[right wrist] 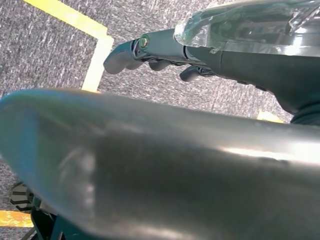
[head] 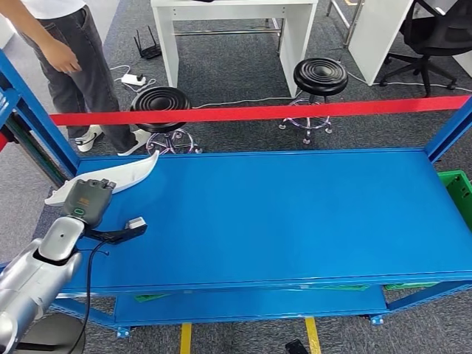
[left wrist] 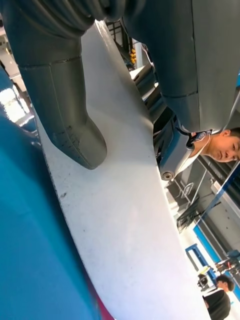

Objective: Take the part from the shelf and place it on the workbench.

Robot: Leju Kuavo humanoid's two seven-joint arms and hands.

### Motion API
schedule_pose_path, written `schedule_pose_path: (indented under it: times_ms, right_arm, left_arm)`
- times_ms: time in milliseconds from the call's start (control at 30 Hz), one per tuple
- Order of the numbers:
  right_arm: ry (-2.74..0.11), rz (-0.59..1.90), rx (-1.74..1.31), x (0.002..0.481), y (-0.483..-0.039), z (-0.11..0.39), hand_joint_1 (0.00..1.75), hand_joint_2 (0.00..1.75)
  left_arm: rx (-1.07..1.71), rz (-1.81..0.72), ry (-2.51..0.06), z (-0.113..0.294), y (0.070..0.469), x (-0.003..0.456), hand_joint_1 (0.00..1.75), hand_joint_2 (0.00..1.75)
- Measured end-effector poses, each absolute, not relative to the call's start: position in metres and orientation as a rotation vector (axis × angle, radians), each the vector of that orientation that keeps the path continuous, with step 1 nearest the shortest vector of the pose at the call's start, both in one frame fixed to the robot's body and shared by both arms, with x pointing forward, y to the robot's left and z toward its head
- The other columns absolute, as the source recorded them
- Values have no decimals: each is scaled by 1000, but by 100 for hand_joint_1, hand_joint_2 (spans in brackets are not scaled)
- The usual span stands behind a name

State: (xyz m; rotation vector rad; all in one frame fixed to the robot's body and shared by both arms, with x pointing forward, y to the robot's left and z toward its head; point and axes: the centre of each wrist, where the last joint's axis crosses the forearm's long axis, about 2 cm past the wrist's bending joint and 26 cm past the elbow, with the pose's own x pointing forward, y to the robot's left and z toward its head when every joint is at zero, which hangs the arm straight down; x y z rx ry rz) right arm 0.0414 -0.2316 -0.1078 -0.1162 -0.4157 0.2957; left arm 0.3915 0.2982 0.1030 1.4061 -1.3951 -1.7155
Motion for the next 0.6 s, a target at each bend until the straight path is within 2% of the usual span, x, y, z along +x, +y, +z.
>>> schedule_pose_path:
  times_ms: [367, 600]
  right_arm:
    - [-416, 297, -116, 41, -232, -108, 0, 0]
    - [-419, 305, -115, 42, -231, -108, 0, 0]
  left_arm:
    - [1502, -1769, -1408, 107, 295, 393, 175, 175]
    - [1618, -1809, -1501, 125, 277, 403, 175, 175]
